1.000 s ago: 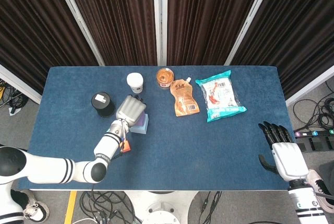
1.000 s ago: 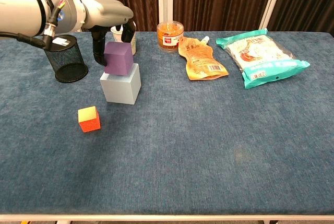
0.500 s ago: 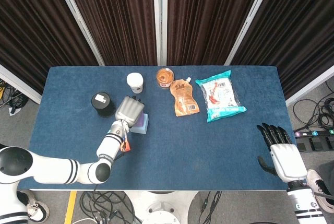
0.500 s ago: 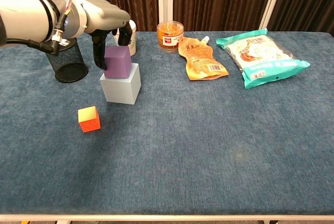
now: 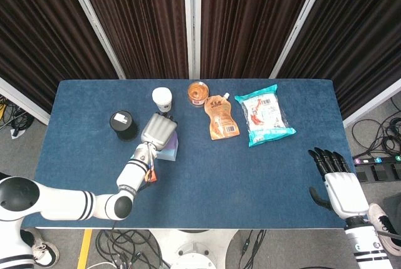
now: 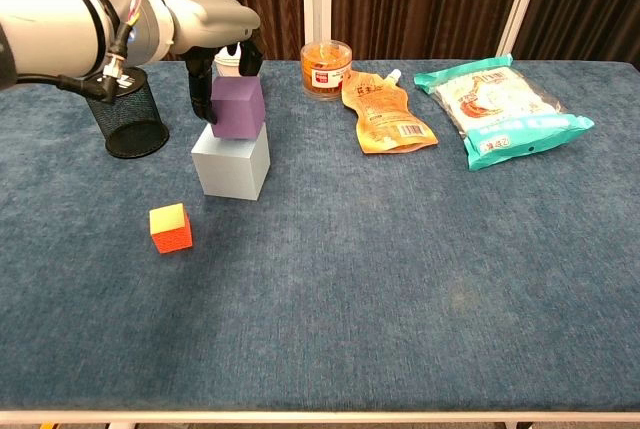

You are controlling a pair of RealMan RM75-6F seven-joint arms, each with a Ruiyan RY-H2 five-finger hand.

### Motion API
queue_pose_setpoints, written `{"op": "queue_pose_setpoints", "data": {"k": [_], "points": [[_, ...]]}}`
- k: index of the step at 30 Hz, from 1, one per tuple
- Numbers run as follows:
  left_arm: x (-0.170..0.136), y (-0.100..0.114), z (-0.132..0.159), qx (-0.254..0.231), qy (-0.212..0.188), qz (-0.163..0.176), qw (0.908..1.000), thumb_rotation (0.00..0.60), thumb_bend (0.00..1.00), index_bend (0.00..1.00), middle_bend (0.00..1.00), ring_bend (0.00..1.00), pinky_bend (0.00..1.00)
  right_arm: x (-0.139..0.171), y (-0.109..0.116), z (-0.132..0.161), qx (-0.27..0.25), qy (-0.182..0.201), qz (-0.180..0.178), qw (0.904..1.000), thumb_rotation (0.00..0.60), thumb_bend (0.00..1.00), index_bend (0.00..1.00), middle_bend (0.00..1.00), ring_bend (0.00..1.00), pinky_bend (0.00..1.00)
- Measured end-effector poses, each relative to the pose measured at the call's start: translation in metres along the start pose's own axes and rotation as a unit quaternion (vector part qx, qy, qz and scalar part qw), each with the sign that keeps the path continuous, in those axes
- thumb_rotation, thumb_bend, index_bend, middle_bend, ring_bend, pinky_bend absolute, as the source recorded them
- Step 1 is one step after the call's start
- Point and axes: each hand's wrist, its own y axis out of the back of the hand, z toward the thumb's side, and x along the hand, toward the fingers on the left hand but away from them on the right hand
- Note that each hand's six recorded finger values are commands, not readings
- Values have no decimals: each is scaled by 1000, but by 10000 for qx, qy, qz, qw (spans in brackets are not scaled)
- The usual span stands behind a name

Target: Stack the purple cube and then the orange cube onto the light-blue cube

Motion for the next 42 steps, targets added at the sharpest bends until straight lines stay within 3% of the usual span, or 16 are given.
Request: {"op": "queue_pose_setpoints", "data": {"k": [17,19,27,37,42], "points": [[-4,-14,2,125,-166,-113,9997,600,218,586,425,269,370,-1,-2,0,-6,-8,56,10000,600,294,0,46,0,0],[-4,-15,3,99,-169,-119,9997,600,218,563,425,269,370,-1,-2,-1,-11,-11,69,10000,600,294,0,46,0,0],[-5,-15,2,-3,-266,-108,9996,600,148,238,387,269,351,-1,-1,-1,-19,-19,76,10000,600,294,0,47,0,0],[-14,-3,-15,-52,-124,-46,9999,600,138,207,365,268,338,-1,-1,-3,-49,-32,87,9999,600,294,0,48,0,0],[-35,-4,-38,69,202,-246,9995,600,139,231,355,268,348,-2,1,-2,-89,-2,84,9999,600,295,0,60,0,0]]}}
